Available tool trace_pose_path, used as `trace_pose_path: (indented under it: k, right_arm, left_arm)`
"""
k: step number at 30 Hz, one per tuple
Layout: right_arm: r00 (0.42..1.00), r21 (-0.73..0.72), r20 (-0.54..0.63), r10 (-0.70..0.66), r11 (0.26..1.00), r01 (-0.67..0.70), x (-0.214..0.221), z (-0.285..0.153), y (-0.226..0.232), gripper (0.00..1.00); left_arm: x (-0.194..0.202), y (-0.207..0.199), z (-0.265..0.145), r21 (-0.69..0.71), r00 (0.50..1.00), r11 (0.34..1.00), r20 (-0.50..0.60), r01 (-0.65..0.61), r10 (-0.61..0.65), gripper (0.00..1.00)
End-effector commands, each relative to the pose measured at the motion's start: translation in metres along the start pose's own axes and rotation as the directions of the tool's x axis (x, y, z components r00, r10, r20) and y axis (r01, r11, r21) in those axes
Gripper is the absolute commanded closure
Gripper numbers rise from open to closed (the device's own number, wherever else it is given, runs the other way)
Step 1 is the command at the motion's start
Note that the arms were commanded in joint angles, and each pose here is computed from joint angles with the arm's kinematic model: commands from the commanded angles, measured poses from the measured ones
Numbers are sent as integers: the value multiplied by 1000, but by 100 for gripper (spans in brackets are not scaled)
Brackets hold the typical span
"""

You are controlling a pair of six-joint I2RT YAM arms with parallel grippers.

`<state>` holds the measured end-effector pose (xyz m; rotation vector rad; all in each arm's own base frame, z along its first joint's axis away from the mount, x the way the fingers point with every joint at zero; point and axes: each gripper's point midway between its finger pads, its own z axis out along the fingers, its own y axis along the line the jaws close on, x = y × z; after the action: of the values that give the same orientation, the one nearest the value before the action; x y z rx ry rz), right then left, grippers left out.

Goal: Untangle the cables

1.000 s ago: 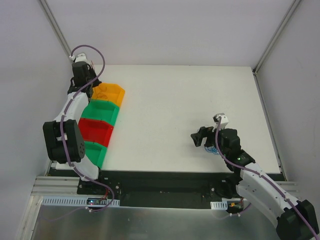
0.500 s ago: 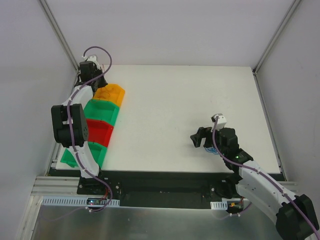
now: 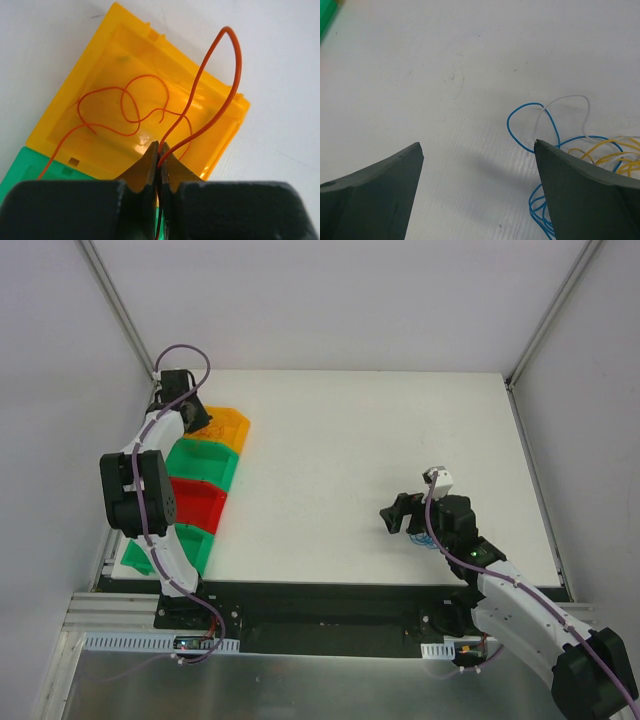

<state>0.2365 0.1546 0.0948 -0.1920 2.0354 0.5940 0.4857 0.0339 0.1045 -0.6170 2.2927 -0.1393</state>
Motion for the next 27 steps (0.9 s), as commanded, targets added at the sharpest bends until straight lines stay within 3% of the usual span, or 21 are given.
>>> trace_pose_path:
  k: [1, 5, 9, 11, 20, 27]
  right_arm:
    - [999, -26, 51, 2, 1000, -1, -14, 1, 7, 5]
    - [999, -22, 48, -2, 1000, 3, -13, 2, 6, 5]
    - [999, -26, 49, -16, 1000, 17, -13, 2, 6, 5]
    - [999, -24, 49, -18, 1000, 19, -13, 2, 6, 5]
    - [999, -42, 49, -15, 999, 17, -13, 2, 9, 5]
    - [998, -46, 63, -12, 999, 15, -16, 0, 10, 5]
  left_arm:
    - [-52, -40, -27, 155, 994, 987, 96, 33, -48, 100]
    - [-87, -81, -28, 341, 979, 935, 202, -102, 34, 100]
    - [-92, -116, -24, 501, 925, 786, 297, -362, 237, 100]
    - [-85, -115, -18, 524, 917, 755, 281, -393, 283, 100]
    - [-41, -74, -12, 609, 953, 732, 186, -304, 241, 100]
    - [-36, -33, -17, 562, 980, 804, 142, -197, 140, 100]
